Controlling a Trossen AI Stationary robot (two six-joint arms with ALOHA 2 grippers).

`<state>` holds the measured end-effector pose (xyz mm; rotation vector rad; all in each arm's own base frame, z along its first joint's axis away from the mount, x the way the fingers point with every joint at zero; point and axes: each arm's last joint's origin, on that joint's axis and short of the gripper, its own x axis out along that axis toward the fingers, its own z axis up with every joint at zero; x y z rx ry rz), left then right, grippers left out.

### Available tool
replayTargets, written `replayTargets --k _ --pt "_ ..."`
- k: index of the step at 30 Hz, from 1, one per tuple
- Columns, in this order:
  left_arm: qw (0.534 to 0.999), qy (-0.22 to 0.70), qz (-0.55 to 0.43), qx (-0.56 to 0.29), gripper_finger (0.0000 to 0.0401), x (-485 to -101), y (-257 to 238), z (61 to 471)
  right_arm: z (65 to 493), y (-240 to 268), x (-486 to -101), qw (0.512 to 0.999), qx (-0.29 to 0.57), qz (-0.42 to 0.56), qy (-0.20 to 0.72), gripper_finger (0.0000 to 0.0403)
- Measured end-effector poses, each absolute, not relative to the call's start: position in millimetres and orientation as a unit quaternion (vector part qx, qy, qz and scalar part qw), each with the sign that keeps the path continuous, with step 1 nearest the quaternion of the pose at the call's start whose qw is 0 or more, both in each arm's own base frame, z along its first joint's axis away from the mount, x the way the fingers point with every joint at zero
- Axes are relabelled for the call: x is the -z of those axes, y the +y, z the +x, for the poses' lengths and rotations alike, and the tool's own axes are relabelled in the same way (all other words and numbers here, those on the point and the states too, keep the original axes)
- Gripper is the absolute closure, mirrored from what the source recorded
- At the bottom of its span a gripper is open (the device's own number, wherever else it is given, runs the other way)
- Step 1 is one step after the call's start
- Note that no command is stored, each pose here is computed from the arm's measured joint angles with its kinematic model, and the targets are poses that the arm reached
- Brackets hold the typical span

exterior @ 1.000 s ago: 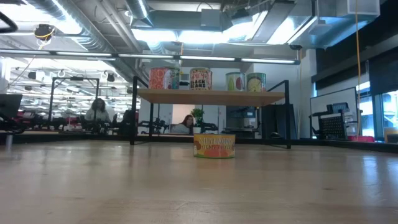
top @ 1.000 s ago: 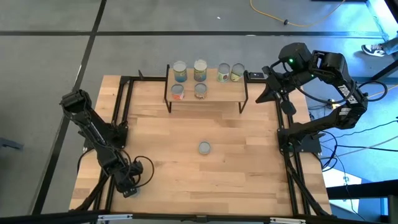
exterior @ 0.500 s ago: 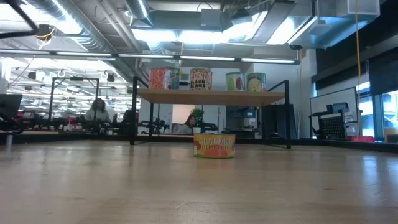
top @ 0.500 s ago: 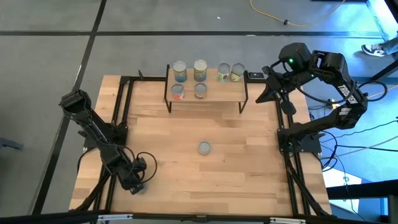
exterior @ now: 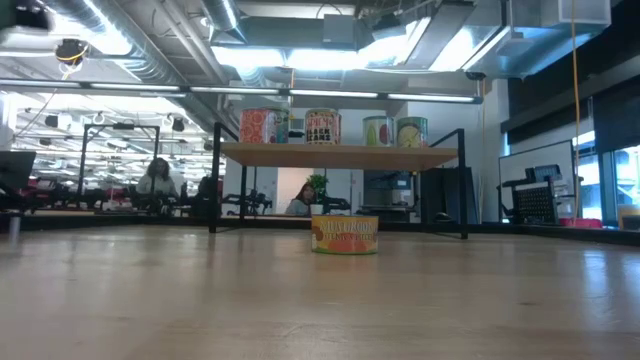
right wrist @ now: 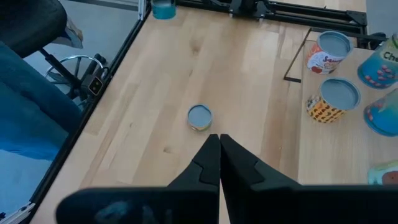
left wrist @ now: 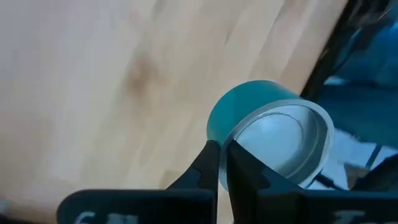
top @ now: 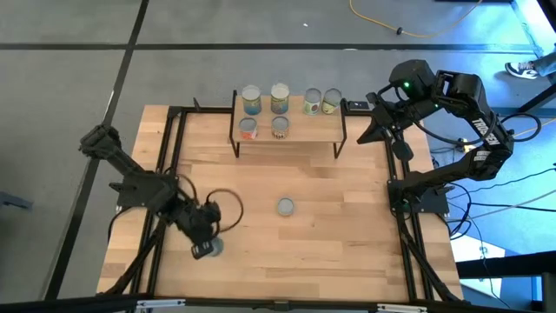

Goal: Pick and place cans onto a shelf
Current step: Put the canned tuna on the shelf

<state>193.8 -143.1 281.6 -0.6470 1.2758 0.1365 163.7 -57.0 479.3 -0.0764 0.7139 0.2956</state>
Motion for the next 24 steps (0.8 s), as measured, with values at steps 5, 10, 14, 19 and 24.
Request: replayTargets --k 5,10,14,19,24 --pt "0.796 0.527 -0.281 -0.100 0.0395 -327 -105 215 163 -59 -479 0.923 -0.113 -0.051 0.363 0.0398" --pt "0.833 0.474 -0.259 -0.117 0.0395 -359 -64 238 163 -60 -478 0.922 -0.099 -0.057 0.371 0.0398" --pt "0.852 0.449 -0.236 -0.132 0.0395 -374 -36 256 163 -60 -478 0.922 -0.096 -0.051 0.372 0.0398" --pt "0.854 0.463 -0.196 -0.135 0.0395 -370 -11 289 163 -60 -478 0.922 -0.093 -0.045 0.373 0.0398" --pt "0.858 0.474 -0.155 -0.122 0.0395 -364 10 330 163 -60 -478 0.922 -0.093 -0.046 0.372 0.0398"
